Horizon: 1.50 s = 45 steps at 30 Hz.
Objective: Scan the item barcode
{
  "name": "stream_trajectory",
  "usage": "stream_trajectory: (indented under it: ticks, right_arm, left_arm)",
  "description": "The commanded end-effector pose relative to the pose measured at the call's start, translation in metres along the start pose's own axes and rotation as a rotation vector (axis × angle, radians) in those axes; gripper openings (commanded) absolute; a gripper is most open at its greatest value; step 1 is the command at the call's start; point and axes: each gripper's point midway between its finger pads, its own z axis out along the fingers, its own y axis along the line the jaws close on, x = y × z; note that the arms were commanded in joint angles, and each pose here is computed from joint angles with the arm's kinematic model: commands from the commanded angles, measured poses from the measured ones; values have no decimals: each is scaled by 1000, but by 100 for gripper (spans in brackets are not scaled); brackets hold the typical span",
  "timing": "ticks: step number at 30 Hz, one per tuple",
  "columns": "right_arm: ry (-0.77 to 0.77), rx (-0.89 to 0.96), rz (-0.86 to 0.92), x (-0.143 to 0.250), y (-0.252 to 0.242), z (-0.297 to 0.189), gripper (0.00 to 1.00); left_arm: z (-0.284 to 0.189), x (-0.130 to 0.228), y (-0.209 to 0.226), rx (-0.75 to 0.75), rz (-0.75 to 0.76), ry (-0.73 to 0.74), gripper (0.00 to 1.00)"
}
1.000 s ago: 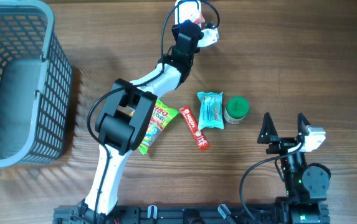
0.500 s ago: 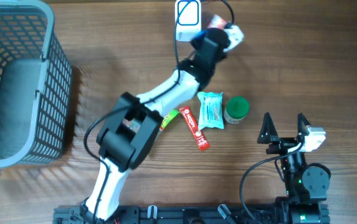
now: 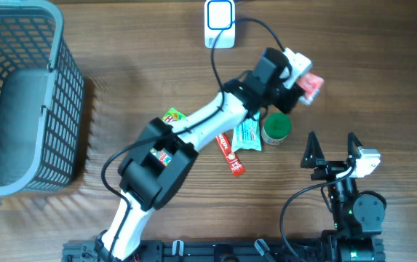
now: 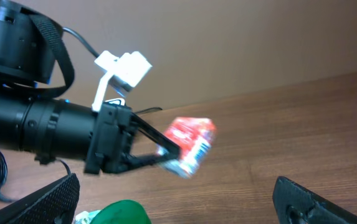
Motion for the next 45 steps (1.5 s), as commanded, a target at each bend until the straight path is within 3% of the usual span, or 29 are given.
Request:
stream_trajectory:
  ticks: [1, 7, 8, 9, 10, 11, 12, 15, 19, 24, 27, 30, 32, 35, 40, 45]
  right_arm:
    - [-6, 1, 8, -1, 0, 0, 100]
    - [-7, 1, 8, -1, 0, 0, 100]
    - [-8, 4, 8, -1, 0, 0, 100]
    - [-12, 12, 42, -2, -2, 0, 100]
    - [-16, 12, 126, -3, -2, 0, 100]
    - [-33, 3, 279, -7, 0, 0, 100]
    - [-45, -6, 345, -11, 1, -1, 100]
    - [-57, -20, 342, -17, 4, -2, 99]
    - [-36, -60, 368, -20, 12, -3, 100]
    - [-14, -36, 422, -55, 19, -20, 100]
    - [14, 5, 425, -80, 21, -40, 100]
    - [17, -139, 428, -108, 52, -58, 100]
    - [94, -285, 423, -101, 78, -65, 100]
    - [111, -233, 493, -95, 70, -62, 100]
    - [184, -200, 472, -79, 66, -51, 100]
    - [457, -26, 453, -23, 43, 4, 100]
  left_arm:
    - [19, 22, -38, 88, -2, 52, 4]
    - [20, 23, -42, 91, -44, 60, 4]
    - [20, 23, -42, 91, -44, 59, 8]
    - [20, 23, -42, 91, -44, 59, 19]
    - [20, 23, -42, 91, -44, 59, 38]
    - [19, 23, -42, 91, -43, 58, 63]
    - [19, 21, -41, 91, -41, 51, 100]
    - [13, 7, -33, 82, -41, 11, 100]
    - [-30, -46, -14, 39, -40, -86, 100]
    - [-115, -117, 7, -183, 68, -233, 100]
    - [-171, -142, 15, -266, 74, -298, 100]
    - [-234, -158, 36, -430, 44, -367, 100]
    - [-286, -173, 45, -582, 26, -456, 100]
    - [-374, -192, 37, -774, -2, -624, 100]
    - [-502, -199, 2, -963, -8, -862, 100]
    - [-598, -185, -34, -1124, 76, -981, 100]
